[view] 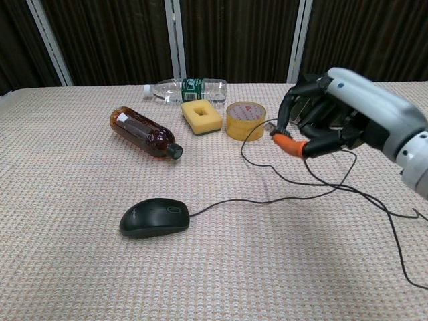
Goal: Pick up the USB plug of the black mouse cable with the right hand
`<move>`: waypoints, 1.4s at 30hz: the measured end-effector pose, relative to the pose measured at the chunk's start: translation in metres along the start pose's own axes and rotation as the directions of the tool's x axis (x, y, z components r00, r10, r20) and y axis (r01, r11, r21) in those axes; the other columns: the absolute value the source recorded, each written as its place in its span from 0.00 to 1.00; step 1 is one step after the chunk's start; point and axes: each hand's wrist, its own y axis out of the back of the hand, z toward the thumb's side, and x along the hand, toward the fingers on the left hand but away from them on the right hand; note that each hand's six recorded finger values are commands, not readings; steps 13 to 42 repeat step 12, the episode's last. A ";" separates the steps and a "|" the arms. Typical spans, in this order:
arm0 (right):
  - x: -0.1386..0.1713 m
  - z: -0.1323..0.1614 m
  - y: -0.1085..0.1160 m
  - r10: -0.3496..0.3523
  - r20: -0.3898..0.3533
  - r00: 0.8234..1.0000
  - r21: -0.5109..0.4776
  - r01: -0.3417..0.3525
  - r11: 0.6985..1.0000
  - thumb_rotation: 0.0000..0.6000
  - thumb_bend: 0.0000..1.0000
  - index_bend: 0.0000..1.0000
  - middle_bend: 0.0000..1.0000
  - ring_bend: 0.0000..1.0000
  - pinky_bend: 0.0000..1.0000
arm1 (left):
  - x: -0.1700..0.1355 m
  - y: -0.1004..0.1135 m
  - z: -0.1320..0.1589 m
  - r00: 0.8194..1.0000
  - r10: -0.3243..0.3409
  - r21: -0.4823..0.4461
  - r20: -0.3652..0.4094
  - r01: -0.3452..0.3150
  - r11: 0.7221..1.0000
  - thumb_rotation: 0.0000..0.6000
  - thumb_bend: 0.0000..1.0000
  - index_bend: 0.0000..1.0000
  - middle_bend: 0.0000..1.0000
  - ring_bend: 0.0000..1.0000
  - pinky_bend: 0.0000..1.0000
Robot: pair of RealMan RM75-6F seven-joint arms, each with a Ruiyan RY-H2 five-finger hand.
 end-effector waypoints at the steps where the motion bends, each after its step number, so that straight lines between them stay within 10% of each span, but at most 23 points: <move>1: 0.001 0.000 0.003 -0.017 -0.007 1.000 -0.014 0.017 1.000 1.00 0.43 0.65 1.00 1.00 0.70 | 0.000 0.000 0.000 1.000 0.000 0.000 -0.001 0.000 1.000 1.00 0.03 0.00 0.00 0.00 0.00; 12: 0.020 -0.019 0.030 -0.140 -0.021 0.990 -0.076 0.138 0.988 1.00 0.43 0.65 1.00 1.00 0.70 | 0.000 0.000 0.001 1.000 0.002 0.000 0.001 -0.002 1.000 1.00 0.03 0.00 0.00 0.00 0.00; 42: 0.020 -0.019 0.030 -0.140 -0.021 0.990 -0.076 0.138 0.988 1.00 0.43 0.65 1.00 1.00 0.70 | 0.000 0.000 0.001 1.000 0.002 0.000 0.001 -0.002 1.000 1.00 0.03 0.00 0.00 0.00 0.00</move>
